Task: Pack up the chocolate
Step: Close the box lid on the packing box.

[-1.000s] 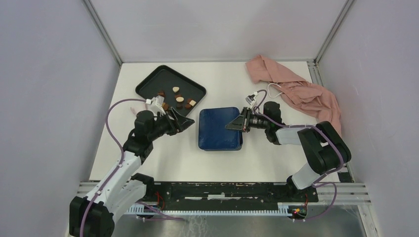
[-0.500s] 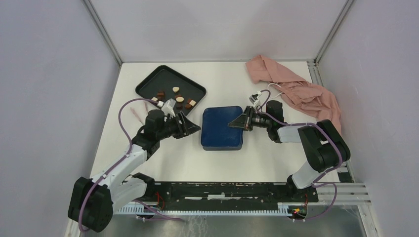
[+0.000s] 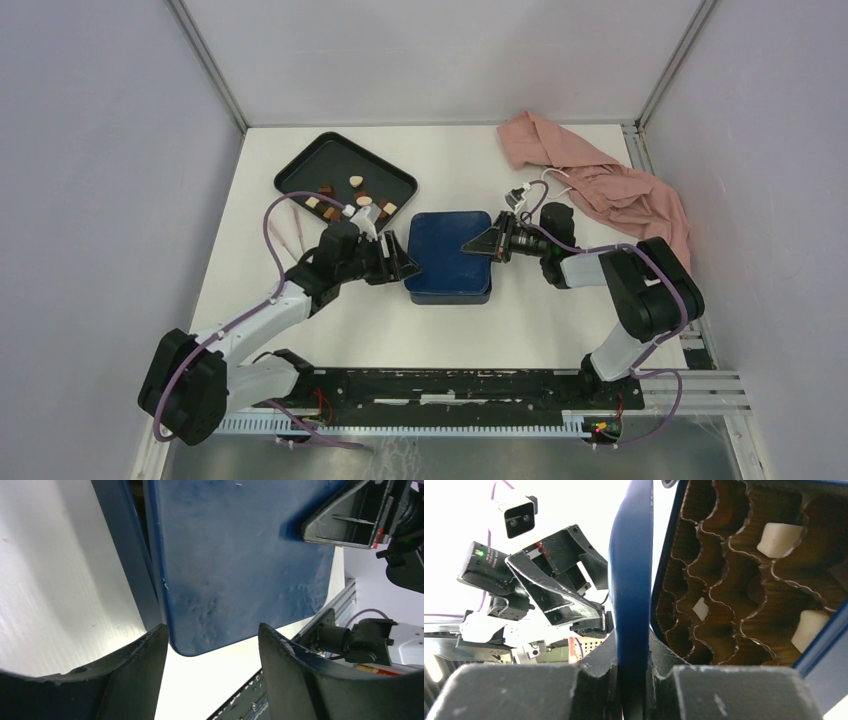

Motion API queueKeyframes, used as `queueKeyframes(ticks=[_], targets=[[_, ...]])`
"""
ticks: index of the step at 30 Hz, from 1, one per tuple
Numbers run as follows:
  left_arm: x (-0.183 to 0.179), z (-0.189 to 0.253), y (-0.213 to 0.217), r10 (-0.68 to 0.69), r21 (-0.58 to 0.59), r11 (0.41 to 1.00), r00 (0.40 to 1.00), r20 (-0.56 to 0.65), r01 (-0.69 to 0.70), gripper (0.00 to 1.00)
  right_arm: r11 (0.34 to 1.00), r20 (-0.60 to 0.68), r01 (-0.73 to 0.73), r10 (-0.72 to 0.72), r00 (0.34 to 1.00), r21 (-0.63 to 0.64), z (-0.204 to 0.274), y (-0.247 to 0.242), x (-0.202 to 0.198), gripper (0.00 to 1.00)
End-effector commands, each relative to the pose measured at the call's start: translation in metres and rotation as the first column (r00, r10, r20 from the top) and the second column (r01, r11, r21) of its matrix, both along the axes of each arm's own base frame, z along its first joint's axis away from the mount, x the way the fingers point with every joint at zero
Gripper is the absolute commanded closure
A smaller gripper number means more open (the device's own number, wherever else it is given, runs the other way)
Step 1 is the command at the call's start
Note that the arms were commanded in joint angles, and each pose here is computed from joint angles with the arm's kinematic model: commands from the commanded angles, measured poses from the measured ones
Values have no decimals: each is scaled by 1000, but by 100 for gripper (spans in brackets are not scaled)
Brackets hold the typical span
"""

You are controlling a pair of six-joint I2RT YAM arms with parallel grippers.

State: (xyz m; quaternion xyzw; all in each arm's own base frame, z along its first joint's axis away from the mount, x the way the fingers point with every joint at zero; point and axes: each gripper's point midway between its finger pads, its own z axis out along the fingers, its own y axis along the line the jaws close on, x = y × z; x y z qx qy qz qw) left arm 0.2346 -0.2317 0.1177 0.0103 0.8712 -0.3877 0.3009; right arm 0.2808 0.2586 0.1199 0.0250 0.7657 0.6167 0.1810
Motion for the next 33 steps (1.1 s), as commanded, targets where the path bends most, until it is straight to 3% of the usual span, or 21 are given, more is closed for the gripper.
queueKeyframes(ticks=[1, 5, 17, 29, 33], targets=[[13, 26, 4, 29, 18, 999, 993, 111, -31, 24, 997, 77, -10, 5, 997, 70, 25, 2, 6, 95], [13, 34, 10, 58, 17, 998, 988, 143, -61, 21, 1000, 82, -7, 6, 997, 6, 14, 1, 9, 96], [10, 19, 19, 68, 78, 994, 991, 115, -78, 22, 1000, 65, -8, 9, 998, -23, 4, 1, 8, 97], [7, 11, 8, 19, 70, 997, 996, 84, -25, 25, 999, 63, -5, 3, 998, 39, 14, 0, 9, 96], [6, 10, 5, 9, 66, 998, 997, 81, -14, 25, 1000, 58, -2, 1, 998, 9, 7, -1, 10, 96]])
